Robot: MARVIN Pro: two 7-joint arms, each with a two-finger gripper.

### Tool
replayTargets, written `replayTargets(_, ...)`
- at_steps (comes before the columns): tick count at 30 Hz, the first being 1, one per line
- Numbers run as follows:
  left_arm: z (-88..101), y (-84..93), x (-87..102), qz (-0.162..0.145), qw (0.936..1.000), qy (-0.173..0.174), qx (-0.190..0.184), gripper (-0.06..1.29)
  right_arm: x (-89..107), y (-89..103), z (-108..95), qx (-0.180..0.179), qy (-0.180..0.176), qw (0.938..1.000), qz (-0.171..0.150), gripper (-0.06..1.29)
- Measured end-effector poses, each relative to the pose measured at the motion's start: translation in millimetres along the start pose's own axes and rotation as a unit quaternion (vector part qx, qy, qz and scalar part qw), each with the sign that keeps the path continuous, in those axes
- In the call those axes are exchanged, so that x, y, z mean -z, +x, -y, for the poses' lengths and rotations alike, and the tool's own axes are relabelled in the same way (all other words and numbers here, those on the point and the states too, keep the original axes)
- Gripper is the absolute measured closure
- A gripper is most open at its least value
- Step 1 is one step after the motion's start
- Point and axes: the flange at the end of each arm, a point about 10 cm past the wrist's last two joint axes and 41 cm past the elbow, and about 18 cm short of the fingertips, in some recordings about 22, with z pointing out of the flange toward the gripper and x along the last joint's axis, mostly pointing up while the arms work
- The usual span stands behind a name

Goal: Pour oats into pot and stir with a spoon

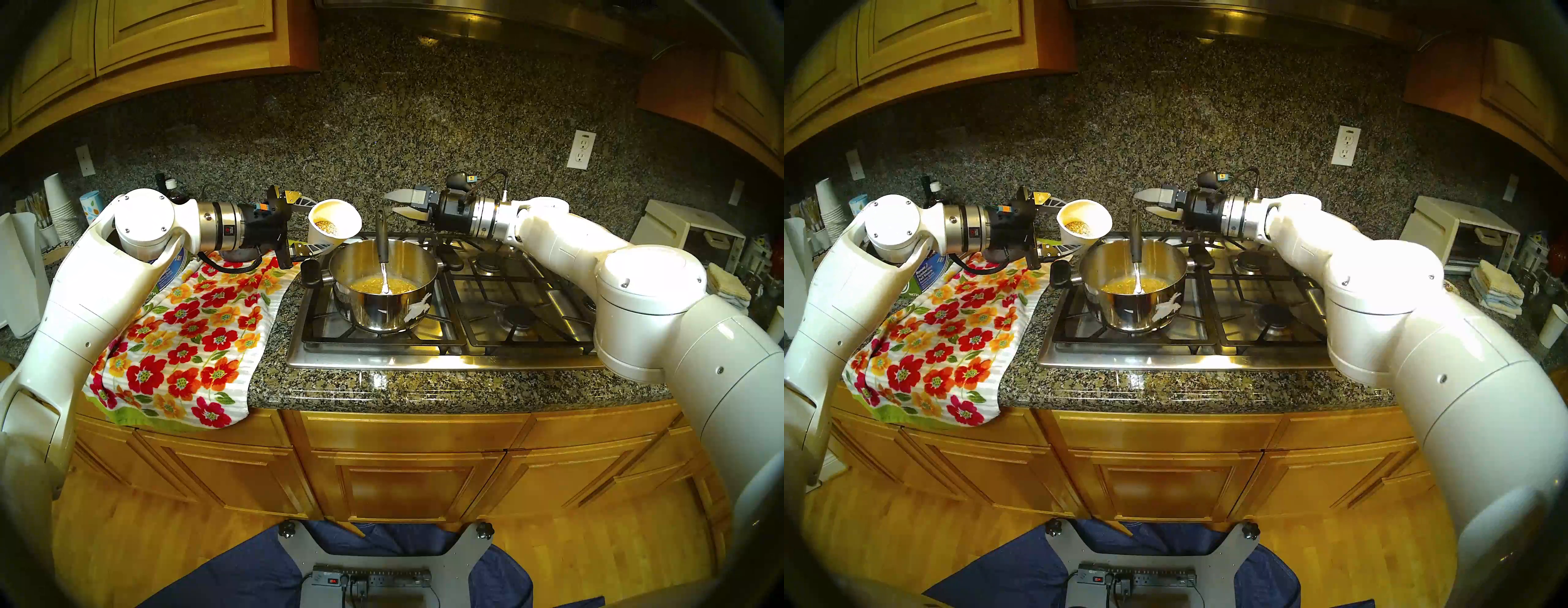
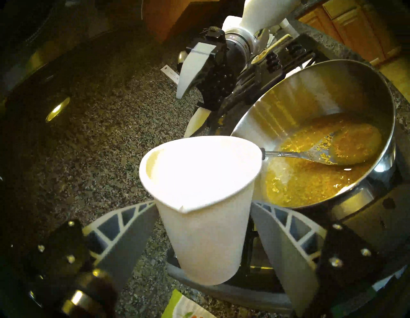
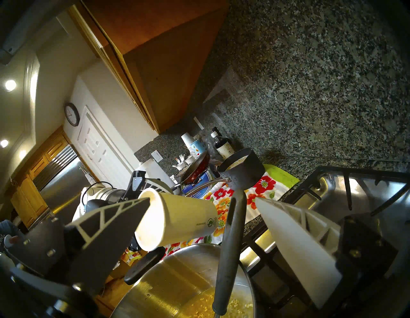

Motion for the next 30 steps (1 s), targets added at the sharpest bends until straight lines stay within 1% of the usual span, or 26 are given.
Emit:
replayTargets(3,-0.5,4.0,-1.0,0.004,0.9998,0.003,-0.018,0.30,0.0,0.0,0,0.000,0.000,1.0000,0.000,0.00)
replayTargets(8,-2.2,9.1,-2.9,0.011,0.9987,0.008,-0.050,0.30,0.0,0.0,0,0.000,0.000,1.0000,0.000,-0.01)
replayTargets(11,-4.0,14.1,-4.4,0.015,0.9969,0.013,-0.077,0.30,0.0,0.0,0,0.000,0.000,1.0000,0.000,-0.01)
replayTargets(15,-6.5,19.6,-5.9,0.018,0.9943,0.017,-0.104,0.32,0.0,0.0,0,0.000,0.000,1.0000,0.000,0.00)
replayTargets(19,-10.5,25.9,-7.5,0.023,0.9898,0.023,-0.139,0.32,0.0,0.0,0,0.000,0.000,1.0000,0.000,-0.01)
replayTargets(24,-14.5,31.4,-8.7,0.029,0.9839,0.029,-0.174,0.32,0.0,0.0,0,0.000,0.000,1.0000,0.000,-0.01)
replayTargets(25,-15.7,32.9,-9.1,0.031,0.9817,0.032,-0.185,0.32,0.0,0.0,0,0.000,0.000,1.0000,0.000,0.00)
replayTargets(30,-19.8,37.3,-10.5,0.036,0.9759,0.040,-0.212,0.32,0.0,0.0,0,0.000,0.000,1.0000,0.000,-0.01)
